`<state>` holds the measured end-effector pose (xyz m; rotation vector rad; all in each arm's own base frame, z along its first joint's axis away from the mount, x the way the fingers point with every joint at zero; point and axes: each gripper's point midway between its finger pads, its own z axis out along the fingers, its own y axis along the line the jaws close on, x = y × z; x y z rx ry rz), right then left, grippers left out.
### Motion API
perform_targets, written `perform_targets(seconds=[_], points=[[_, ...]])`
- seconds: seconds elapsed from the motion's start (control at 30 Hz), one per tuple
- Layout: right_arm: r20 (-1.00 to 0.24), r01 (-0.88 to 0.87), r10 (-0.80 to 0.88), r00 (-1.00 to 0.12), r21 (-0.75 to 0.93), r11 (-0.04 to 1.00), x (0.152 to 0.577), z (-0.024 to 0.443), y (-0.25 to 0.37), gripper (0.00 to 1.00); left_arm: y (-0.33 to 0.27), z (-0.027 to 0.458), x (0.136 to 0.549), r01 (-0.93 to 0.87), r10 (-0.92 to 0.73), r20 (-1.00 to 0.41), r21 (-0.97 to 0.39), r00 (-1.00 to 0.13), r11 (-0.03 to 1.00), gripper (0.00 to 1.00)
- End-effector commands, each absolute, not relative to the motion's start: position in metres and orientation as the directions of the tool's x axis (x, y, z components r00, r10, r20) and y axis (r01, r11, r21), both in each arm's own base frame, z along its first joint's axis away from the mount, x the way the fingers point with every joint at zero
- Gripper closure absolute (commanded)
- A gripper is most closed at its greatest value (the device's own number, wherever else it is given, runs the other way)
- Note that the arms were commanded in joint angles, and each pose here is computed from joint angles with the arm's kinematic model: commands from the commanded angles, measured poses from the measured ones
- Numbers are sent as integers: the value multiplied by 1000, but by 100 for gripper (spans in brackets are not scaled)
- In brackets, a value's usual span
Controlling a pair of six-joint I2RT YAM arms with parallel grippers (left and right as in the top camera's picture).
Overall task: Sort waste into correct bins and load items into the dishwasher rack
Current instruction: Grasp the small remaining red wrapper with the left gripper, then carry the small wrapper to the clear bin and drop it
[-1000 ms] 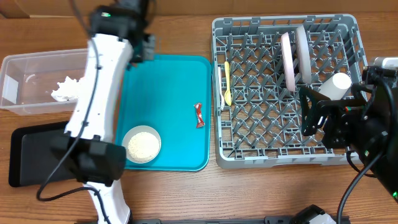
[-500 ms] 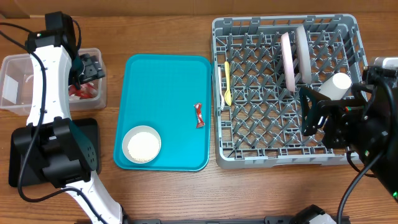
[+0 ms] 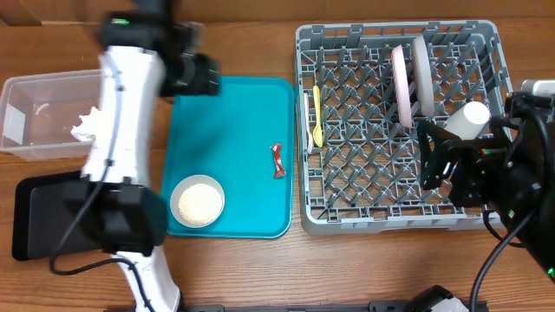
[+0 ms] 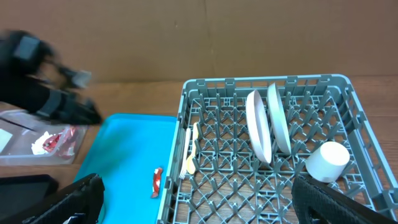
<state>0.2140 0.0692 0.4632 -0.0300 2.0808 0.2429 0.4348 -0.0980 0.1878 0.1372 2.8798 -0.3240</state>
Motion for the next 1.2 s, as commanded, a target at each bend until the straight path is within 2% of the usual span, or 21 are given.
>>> perform_targets(seconds=[0.0, 0.07, 0.1, 0.17, 0.3, 0.5, 0.53, 0.57, 0.67, 0.8, 0.9, 1.0, 1.1, 1.17], points=[[-868, -115, 82, -490, 157, 981, 214, 465, 67, 0, -161, 133, 397, 142, 121, -113, -210, -986, 967, 25], [-868, -115, 82, -490, 157, 981, 214, 465, 67, 0, -185, 98, 378, 100, 89, -59, -208, -994, 973, 26], [-868, -115, 82, -490, 157, 981, 214, 465, 67, 0, -194, 74, 367, 44, 40, -25, -206, -999, 978, 35], [-868, -115, 82, -490, 157, 981, 214, 465, 67, 0, -197, 57, 360, -20, -20, 5, -224, -1000, 974, 45], [-868, -115, 82, -490, 157, 981, 214, 465, 67, 0, -211, 37, 357, -19, -18, 6, -312, -1000, 950, 51], [-868, -115, 82, -490, 157, 981, 214, 465, 67, 0, -207, 9, 352, -73, -76, 1, -312, -997, 947, 53], [-868, -115, 82, -490, 157, 981, 214, 465, 67, 0, -206, 5, 349, -86, -87, 9, -309, -996, 947, 55], [-868, -115, 82, -490, 157, 981, 214, 465, 67, 0, -206, 4, 349, -85, -87, 8, -309, -996, 947, 64], [-868, -115, 82, -490, 157, 981, 214, 465, 67, 0, -209, 6, 358, -73, -87, -26, -327, -996, 942, 73], [-868, -115, 82, -490, 157, 981, 214, 465, 67, 0, -206, 4, 359, -76, -90, -34, -306, -995, 949, 96], [-868, -115, 82, -490, 157, 981, 214, 465, 67, 0, -204, 7, 359, -83, -96, -26, -308, -995, 948, 96], [-868, -115, 82, -490, 157, 981, 214, 465, 67, 0, -189, 30, 369, -90, -99, -16, -295, -995, 951, 96], [-868, -115, 82, -490, 157, 981, 214, 465, 67, 0, -163, 77, 390, -61, -77, -47, -283, -996, 957, 96], [-868, -115, 82, -490, 157, 981, 214, 465, 67, 0, -125, 132, 413, -84, -112, -114, -232, -987, 969, 96]])
